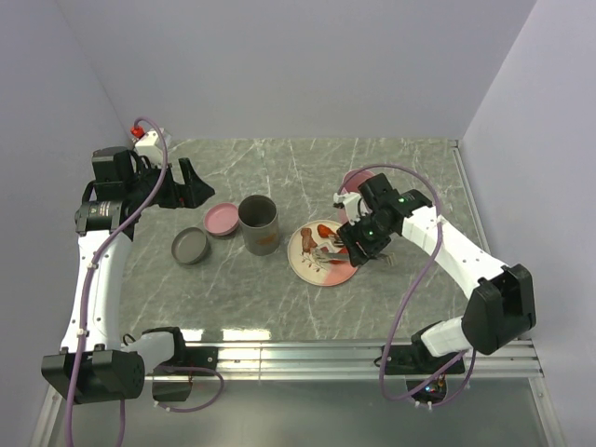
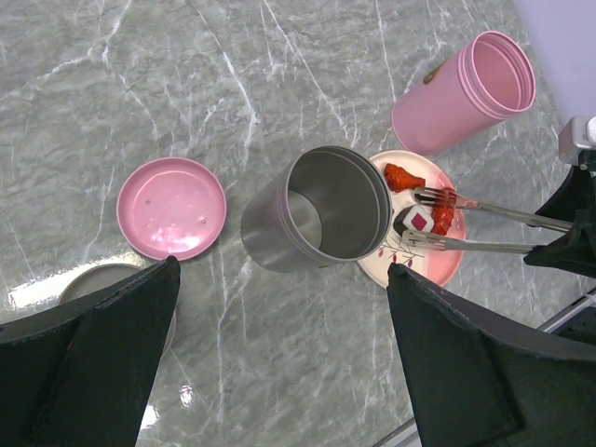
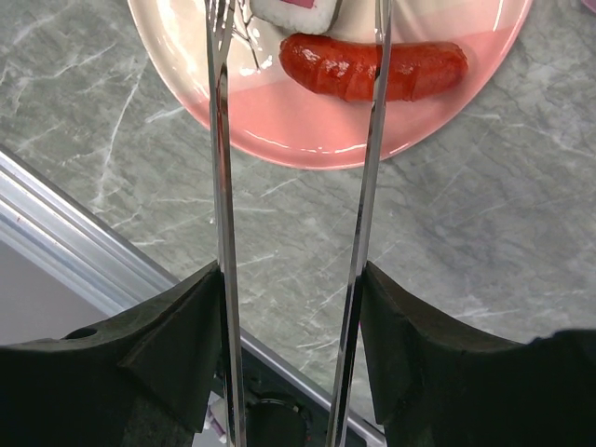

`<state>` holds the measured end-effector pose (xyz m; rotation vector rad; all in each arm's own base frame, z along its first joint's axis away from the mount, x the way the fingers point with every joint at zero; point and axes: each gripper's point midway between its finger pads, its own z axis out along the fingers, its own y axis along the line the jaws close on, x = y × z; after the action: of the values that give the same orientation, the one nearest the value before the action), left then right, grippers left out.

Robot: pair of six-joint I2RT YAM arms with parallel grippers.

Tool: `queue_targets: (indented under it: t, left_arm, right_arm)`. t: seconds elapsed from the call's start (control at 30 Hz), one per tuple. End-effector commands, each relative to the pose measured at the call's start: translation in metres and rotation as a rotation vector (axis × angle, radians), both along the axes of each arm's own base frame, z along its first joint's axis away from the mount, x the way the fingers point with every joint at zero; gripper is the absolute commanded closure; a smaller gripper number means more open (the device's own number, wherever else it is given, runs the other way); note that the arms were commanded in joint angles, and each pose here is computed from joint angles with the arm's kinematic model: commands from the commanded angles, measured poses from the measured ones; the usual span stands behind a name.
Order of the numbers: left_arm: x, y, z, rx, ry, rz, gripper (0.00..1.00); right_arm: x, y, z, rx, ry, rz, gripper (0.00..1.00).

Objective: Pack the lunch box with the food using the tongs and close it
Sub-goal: Pick up the fake food from the plate, then place the fake food in the packing box.

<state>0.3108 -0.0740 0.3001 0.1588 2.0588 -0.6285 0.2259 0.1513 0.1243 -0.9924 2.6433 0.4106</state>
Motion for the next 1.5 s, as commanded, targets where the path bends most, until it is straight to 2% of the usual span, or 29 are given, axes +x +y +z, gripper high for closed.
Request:
queue_targets:
  t: [0.0, 0.47, 0.67, 1.1, 1.33, 1.47]
  left_arm:
    - [0.003, 0.001, 0.011, -0.003, -0.051, 0.004, 0.01]
    - [0.002, 0.001, 0.011, -0.001, -0.054, 0.007, 0.01]
    - [0.001, 0.001, 0.012, 0.0, -0.053, 0.008, 0.01]
    - [0.0, 0.0, 0.019, 0.003, -0.065, -0.007, 0.01]
    - [0.001, -0.002, 0.023, 0.0, -0.074, -0.023, 0.01]
    - [0.004, -0.001, 0.025, 0.002, -0.079, -0.015, 0.01]
  right_arm:
    - [0.011, 0.012, 0.008, 0.024, -0.049, 0.014, 0.37]
    - [0.013, 0.013, -0.001, -0.014, -0.055, 0.026, 0.45]
    - [0.012, 0.012, 0.01, -0.006, -0.085, 0.033, 0.49]
    - [0.004, 0.026, 0.07, 0.149, -0.195, 0.085, 0.57]
    - [0.028, 0.019, 0.145, 0.294, -0.327, 0.023, 0.57]
    - [0.055, -0.011, 0.168, 0.296, -0.372, -0.066, 0.58]
